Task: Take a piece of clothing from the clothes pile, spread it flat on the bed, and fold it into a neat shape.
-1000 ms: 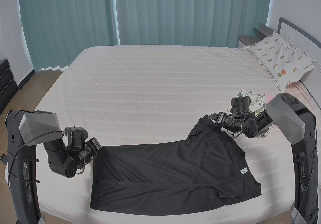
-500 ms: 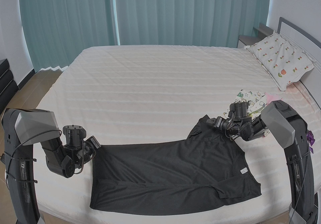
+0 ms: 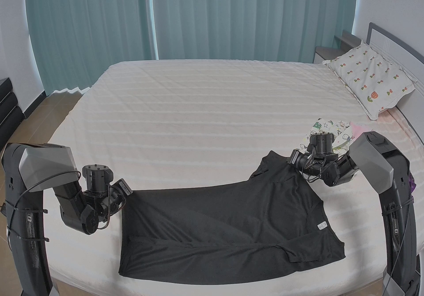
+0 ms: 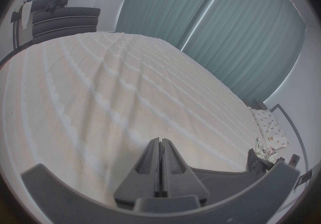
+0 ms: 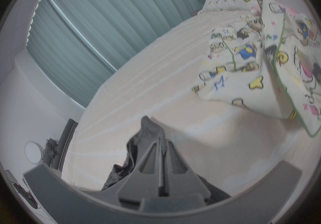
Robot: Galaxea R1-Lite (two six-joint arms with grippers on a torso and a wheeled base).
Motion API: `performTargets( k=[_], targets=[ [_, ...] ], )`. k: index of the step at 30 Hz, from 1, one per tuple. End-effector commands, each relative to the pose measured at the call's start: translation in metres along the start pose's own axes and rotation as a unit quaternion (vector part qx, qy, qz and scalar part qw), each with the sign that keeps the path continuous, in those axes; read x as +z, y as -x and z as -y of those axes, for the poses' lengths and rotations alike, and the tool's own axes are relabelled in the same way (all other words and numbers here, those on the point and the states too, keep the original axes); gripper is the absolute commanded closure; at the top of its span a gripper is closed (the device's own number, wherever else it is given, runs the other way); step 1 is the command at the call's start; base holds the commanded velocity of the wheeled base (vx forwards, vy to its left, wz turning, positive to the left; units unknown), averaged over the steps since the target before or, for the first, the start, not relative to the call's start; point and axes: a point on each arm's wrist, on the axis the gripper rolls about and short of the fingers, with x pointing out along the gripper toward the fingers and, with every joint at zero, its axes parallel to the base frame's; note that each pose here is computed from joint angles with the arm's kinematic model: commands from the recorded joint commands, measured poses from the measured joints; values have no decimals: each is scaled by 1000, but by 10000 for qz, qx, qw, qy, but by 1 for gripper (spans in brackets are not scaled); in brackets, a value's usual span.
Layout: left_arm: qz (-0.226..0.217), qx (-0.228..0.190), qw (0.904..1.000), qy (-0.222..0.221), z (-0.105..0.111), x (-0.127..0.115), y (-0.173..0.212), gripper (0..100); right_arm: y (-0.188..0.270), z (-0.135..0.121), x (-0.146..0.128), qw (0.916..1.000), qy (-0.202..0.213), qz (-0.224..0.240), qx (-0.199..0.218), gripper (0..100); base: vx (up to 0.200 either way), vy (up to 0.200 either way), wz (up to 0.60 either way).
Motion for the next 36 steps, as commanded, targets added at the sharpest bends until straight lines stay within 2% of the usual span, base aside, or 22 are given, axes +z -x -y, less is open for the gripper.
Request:
performTargets(
  k=[1,11,15,19,26,36],
  targets=[
    [82,-23,10000,24,1,5,2,100,12,-3,12,9997,-71,232,94,100,0,0,0],
    [109,39,9999,-16,-1,6,1,100,18,-9,12,9984,91,483,273,100,0,0,0],
    [153,37,9999,7,-2,10,2,100,23,-5,9,9980,434,416,195,100,0,0,0],
    [301,43,9995,-10,-4,21,5,100,30,-4,11,9972,596,428,161,100,0,0,0],
    [244,-27,9996,-166,-4,20,-2,100,36,-7,18,9950,595,748,275,100,0,0,0],
    [282,18,9995,-118,-9,23,-4,100,63,-5,15,9970,521,526,229,100,0,0,0]
  ],
)
